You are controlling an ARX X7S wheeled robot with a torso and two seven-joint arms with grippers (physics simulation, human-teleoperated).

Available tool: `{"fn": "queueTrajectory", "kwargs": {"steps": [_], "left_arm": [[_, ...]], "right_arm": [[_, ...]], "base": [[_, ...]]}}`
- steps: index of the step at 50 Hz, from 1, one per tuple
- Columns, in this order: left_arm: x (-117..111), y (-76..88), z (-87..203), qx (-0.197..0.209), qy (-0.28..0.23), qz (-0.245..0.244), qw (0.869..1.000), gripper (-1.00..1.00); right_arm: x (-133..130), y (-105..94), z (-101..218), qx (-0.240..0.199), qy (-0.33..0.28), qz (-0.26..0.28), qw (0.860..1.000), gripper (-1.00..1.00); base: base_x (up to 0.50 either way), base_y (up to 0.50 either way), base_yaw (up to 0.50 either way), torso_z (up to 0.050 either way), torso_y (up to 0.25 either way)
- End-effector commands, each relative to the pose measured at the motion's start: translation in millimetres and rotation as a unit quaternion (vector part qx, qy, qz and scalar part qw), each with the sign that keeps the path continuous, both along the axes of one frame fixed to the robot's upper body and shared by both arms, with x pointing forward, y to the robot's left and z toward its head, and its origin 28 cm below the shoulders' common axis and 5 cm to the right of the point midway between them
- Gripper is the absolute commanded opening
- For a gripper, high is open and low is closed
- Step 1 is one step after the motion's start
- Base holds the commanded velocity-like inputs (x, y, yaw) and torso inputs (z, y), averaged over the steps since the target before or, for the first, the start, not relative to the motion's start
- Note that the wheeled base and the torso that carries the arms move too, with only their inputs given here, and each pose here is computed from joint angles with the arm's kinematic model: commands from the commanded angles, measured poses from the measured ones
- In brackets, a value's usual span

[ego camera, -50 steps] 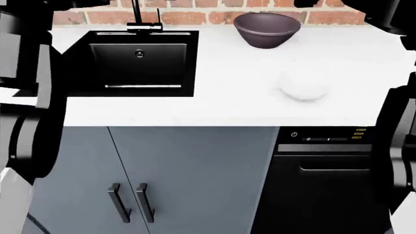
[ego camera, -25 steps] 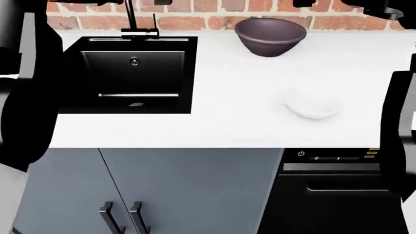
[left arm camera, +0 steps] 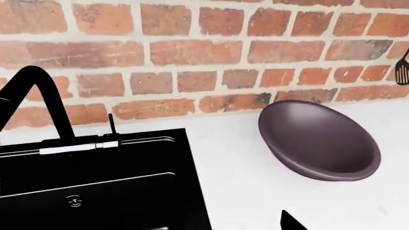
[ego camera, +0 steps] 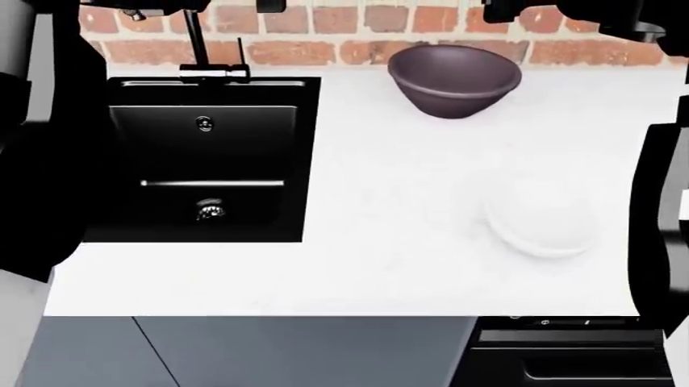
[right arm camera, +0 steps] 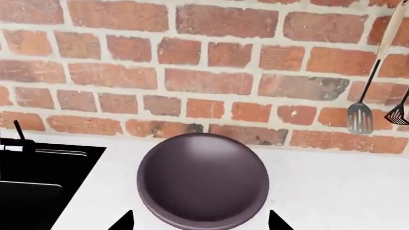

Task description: Stack the bowls in the sink.

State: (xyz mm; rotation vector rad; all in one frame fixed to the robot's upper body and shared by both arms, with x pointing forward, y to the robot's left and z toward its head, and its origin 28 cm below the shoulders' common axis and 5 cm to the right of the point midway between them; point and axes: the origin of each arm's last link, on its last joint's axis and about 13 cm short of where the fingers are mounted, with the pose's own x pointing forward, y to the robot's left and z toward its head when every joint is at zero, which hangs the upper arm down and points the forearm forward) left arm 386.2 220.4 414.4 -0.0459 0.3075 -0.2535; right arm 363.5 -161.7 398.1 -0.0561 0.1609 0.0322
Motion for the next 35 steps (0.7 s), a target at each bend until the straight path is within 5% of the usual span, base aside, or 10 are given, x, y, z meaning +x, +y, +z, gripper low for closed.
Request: {"fn": "queueTrajectory", "kwargs": {"steps": [1, 35], "left_arm": [[0.0, 0.3, -0.3, -0.004, 0.001, -0.002, 1.0, 1.0], [-2.1, 3.1, 3.9, -0.007, -0.001, -0.003, 1.0, 1.0]], "right_arm": [[-1.2, -0.3, 0.1, -0.002, 0.001, 0.0, 1.0, 1.0], [-3.3, 3.3, 0.4, -0.008, 0.001, 0.005, 1.0, 1.0]], "base": [[0.34, -0.13, 0.0, 0.0, 0.0], [0.34, -0.1, 0.0, 0.0, 0.001]]}}
